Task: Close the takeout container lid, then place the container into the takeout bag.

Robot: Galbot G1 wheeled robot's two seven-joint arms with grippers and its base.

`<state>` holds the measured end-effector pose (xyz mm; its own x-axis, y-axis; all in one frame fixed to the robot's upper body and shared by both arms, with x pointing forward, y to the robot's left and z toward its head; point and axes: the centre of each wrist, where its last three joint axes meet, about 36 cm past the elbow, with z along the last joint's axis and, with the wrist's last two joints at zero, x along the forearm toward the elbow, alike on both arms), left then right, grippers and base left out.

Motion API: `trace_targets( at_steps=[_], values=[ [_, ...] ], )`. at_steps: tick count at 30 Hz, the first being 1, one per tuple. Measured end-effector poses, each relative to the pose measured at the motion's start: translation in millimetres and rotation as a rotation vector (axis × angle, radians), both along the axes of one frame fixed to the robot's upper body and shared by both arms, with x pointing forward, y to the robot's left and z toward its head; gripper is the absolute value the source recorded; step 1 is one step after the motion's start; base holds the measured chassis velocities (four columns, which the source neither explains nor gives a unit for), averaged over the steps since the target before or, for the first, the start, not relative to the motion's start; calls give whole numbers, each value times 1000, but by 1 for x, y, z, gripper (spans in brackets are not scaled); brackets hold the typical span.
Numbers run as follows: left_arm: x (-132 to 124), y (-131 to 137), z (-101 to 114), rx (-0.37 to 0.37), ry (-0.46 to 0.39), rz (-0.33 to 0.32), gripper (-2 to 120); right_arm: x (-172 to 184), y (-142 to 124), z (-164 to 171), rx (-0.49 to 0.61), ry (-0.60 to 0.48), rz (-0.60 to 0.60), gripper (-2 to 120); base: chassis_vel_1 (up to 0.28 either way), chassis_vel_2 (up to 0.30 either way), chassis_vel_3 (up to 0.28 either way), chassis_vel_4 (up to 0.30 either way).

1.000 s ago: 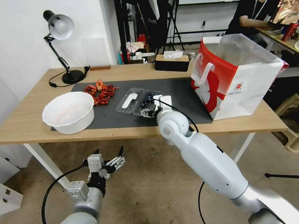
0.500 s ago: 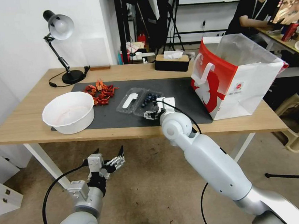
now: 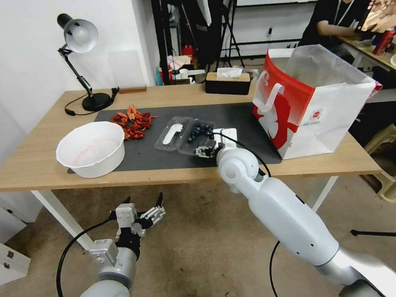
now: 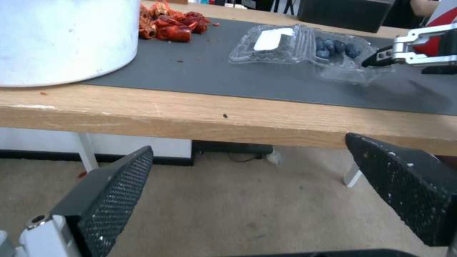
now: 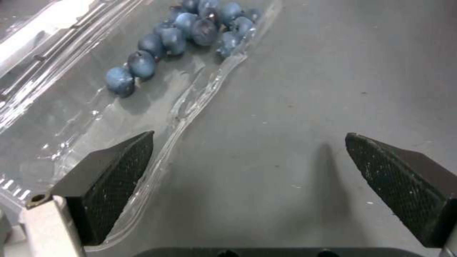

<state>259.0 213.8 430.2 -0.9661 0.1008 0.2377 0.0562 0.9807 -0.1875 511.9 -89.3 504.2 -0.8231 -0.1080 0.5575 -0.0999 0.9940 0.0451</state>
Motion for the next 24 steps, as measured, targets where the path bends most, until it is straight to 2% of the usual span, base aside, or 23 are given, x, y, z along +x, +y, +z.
trace_targets(
  at_steps=[24],
  values=[
    [-2,-4,-1,-4,1,4,100,0,-41,5,-25,-8,-35,100,0,0,0,0]
  ],
)
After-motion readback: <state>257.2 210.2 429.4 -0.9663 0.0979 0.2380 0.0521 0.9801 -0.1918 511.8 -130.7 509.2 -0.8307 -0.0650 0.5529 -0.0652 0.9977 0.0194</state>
